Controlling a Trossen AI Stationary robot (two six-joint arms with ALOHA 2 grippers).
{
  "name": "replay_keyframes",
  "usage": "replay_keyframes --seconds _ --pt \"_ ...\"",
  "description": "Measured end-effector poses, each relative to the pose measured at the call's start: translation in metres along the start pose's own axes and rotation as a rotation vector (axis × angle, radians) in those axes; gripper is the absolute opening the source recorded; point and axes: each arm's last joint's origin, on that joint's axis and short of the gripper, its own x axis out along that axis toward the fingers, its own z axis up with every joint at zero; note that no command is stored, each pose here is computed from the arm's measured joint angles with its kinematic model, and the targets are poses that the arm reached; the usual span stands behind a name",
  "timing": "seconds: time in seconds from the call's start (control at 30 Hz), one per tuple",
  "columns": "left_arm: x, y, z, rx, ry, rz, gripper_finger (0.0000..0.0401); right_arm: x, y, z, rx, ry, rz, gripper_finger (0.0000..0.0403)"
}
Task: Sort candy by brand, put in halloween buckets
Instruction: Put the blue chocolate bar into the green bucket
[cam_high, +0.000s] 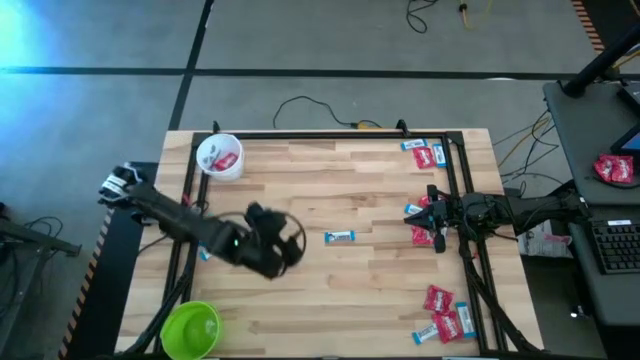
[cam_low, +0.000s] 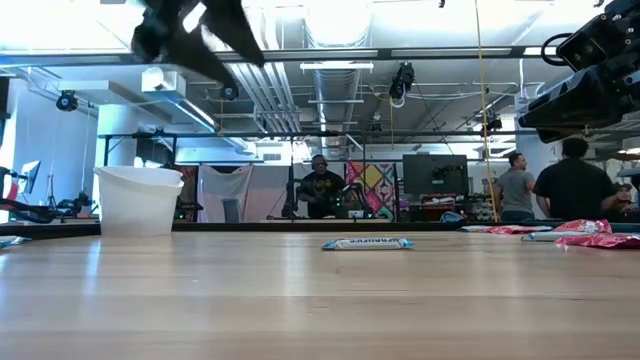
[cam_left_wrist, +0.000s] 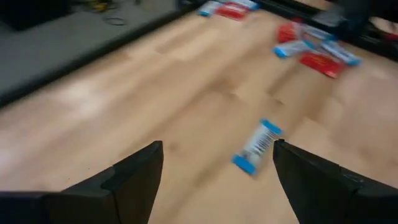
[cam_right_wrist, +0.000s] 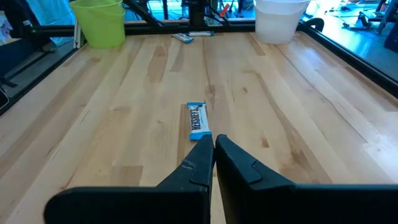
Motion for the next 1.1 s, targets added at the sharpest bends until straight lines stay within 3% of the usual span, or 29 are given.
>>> replay_keyframes --seconds 0.13,0.27,0.37,0.7,0.87,1.1 --pt "0.011 -0.01 -0.043 0.01 -0.008 -0.108 0.0286 0.0 0.0 0.0 0.0 0.0 0.0 0.0009" --pt "0.022 -0.017 -0.07 -0.028 0.057 -0.227 0.0286 0.0 0.0 0.0 0.0 0.0 0.0 0.0009" --pt "0.029 -0.022 -0.081 -0.064 0.115 -0.278 0.0286 0.0 0.0 0.0 0.0 0.0 0.0 0.0009" --pt "0.044 -0.042 -0.098 0.024 0.238 -0.304 0.0286 0.0 0.0 0.0 0.0 0.0 0.0 0.0009" --pt "0.043 -0.042 -0.095 0.096 0.397 -0.203 0.0286 0.0 0.0 0.0 0.0 0.0 0.0 0.0009" --pt "0.036 -0.011 -0.071 0.157 0.721 0.19 0.0286 0.0 0.0 0.0 0.0 0.0 0.0 0.0009"
